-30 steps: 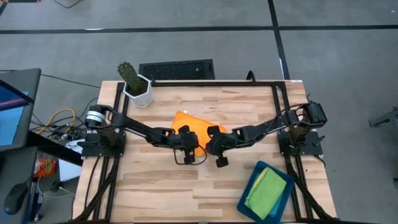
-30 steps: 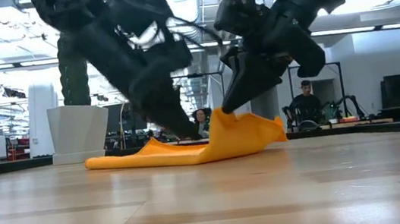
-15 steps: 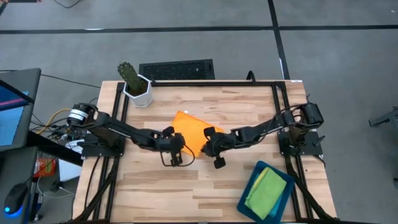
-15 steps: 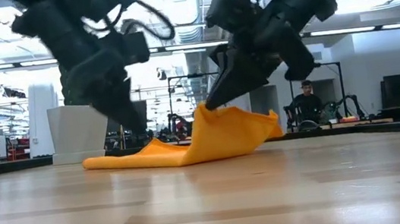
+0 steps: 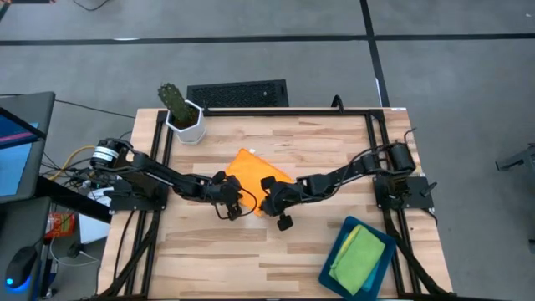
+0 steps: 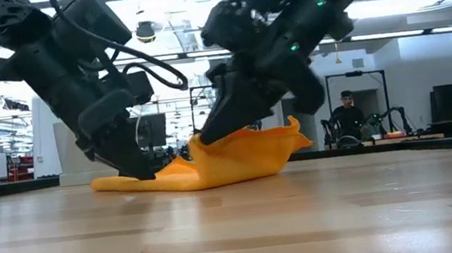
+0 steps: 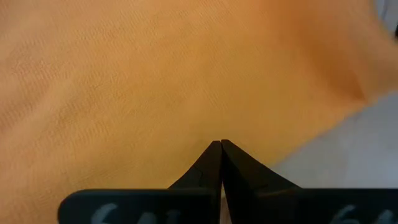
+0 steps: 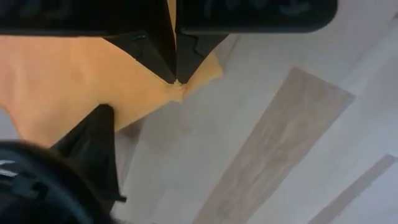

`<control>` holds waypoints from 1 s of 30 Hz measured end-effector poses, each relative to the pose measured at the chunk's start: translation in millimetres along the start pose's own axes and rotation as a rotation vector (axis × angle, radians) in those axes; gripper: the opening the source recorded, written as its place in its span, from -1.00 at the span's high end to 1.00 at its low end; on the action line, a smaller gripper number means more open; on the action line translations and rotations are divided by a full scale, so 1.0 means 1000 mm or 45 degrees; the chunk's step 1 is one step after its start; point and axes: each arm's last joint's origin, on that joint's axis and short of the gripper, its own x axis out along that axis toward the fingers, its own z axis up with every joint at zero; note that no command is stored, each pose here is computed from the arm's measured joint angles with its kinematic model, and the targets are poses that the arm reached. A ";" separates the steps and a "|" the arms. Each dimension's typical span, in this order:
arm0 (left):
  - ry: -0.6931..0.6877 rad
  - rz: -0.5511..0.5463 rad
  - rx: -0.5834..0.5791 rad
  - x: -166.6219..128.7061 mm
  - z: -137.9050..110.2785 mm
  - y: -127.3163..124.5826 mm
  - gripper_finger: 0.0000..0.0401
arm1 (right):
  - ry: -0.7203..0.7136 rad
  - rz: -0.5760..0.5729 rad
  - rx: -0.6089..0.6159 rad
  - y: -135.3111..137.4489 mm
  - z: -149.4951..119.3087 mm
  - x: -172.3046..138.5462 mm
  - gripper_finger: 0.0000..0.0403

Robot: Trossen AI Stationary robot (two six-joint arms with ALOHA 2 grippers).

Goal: Fold microfiber towels
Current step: Fold the orange microfiber towel

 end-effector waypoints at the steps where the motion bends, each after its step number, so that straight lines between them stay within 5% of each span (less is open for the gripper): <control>1: -0.002 -0.001 -0.001 0.000 0.000 0.000 1.00 | 0.003 0.000 -0.005 -0.002 0.001 0.004 0.88; 30: -0.054 0.019 -0.049 0.000 0.003 0.000 1.00 | -0.101 -0.074 -0.069 -0.039 0.010 0.016 0.87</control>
